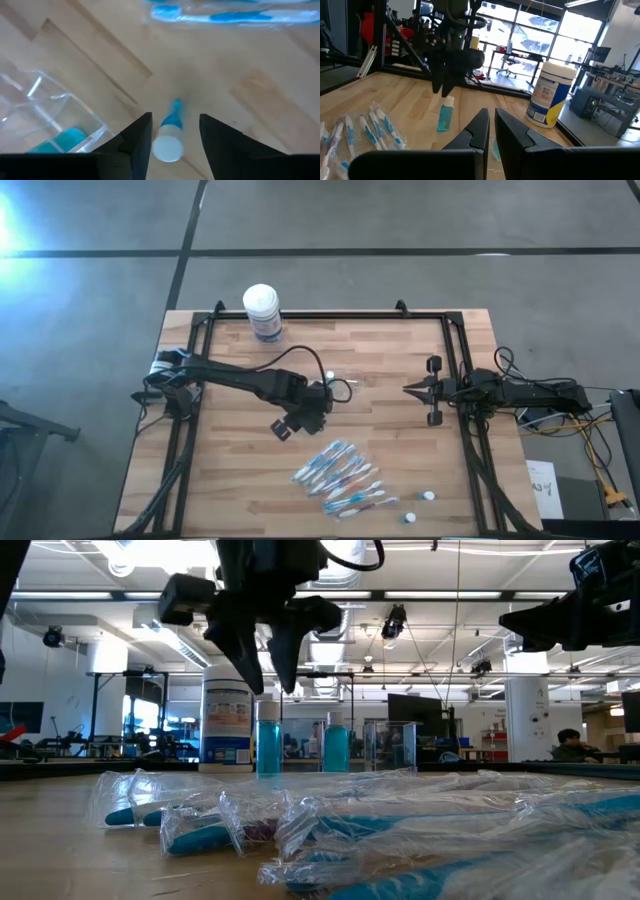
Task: Pick & Place toothbrushing station
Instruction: Put the mouthwash into the transparent organizer
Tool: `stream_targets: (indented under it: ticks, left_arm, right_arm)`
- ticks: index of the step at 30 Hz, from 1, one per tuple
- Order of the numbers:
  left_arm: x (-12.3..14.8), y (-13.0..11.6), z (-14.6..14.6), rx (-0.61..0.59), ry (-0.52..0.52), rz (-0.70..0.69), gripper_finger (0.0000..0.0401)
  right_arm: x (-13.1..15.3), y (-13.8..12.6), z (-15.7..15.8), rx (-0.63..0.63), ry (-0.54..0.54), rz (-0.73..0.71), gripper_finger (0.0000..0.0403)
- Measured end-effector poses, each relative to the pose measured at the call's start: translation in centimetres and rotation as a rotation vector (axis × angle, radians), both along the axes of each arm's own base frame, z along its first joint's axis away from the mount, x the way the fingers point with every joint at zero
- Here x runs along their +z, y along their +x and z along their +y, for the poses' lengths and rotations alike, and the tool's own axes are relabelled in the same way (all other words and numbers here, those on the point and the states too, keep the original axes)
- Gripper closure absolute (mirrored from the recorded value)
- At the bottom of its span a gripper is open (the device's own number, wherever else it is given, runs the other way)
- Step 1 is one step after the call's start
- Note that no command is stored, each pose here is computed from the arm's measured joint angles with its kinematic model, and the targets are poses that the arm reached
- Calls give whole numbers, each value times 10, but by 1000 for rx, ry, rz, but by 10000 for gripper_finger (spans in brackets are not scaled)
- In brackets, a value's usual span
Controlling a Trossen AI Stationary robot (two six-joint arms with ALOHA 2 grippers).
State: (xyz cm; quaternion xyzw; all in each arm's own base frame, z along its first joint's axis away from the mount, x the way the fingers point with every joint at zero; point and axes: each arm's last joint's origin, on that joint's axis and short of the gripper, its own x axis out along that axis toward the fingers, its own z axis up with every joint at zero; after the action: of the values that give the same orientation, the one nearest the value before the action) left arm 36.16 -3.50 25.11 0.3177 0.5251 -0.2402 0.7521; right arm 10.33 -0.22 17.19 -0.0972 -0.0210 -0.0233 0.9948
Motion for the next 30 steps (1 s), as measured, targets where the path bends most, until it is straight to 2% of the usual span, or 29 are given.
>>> stream_targets:
  ticks: [14,30]
  left_arm:
    - [-15,-4,8,35,26,28,233]
    - [-24,-6,10,-6,39,42,236]
  right_arm:
    - [0,0,0,-1,0,-1,374]
    - [0,0,0,0,0,-2,374]
